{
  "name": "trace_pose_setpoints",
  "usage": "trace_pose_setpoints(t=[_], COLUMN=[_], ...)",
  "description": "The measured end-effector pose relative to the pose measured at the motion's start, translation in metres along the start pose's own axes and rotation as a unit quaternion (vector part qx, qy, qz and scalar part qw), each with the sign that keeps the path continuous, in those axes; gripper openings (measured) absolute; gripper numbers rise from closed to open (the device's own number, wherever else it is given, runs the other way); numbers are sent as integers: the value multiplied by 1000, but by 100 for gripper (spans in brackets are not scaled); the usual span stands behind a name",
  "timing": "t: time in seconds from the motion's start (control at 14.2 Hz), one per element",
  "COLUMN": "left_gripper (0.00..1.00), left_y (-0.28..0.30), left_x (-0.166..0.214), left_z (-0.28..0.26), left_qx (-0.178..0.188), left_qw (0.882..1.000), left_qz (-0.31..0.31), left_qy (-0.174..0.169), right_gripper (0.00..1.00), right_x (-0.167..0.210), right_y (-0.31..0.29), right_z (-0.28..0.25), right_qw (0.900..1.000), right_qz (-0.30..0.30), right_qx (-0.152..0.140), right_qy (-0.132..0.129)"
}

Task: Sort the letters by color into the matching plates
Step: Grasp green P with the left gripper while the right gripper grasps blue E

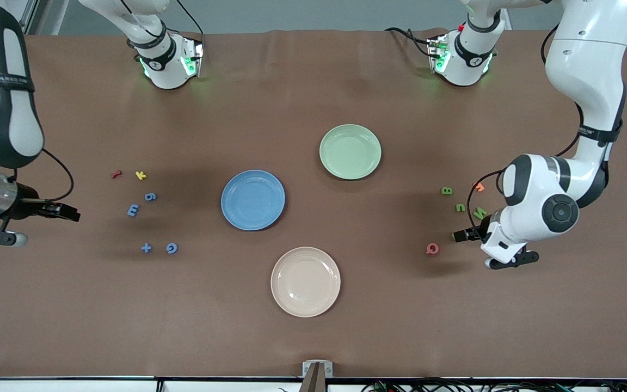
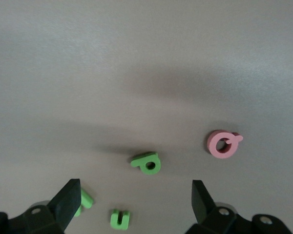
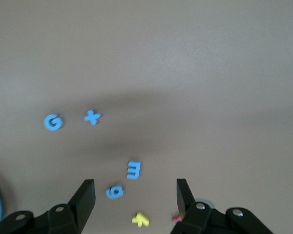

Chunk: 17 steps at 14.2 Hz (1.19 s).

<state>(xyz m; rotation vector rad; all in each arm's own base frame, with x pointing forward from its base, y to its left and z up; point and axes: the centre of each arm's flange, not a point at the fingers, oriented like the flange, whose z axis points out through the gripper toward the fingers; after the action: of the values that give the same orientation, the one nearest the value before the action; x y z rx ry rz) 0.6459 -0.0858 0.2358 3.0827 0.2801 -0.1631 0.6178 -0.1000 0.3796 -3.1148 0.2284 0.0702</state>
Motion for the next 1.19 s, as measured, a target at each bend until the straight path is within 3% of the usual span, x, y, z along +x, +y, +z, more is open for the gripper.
trace_pose_setpoints(t=[0.28, 0.49, 0.84, 1.19], left_gripper=[99, 99, 99, 99], left_y=[2, 1, 1, 1], left_x=[-13, -18, -21, -21], left_z=[26, 37, 62, 64], left_qx=[-4, -4, 35, 35], left_qw=[1000, 1000, 999, 999], left_qz=[-6, -1, 17, 9], left_qy=[12, 23, 31, 33], right_gripper=[74, 74, 73, 72], right_x=[-19, -33, -48, -55], right_y=[4, 4, -3, -5], right_z=[68, 107, 144, 167], right_qw=[999, 999, 998, 998], right_qz=[9, 29, 36, 34], right_qx=[-2, -3, -2, -3], right_qy=[31, 40, 60, 56])
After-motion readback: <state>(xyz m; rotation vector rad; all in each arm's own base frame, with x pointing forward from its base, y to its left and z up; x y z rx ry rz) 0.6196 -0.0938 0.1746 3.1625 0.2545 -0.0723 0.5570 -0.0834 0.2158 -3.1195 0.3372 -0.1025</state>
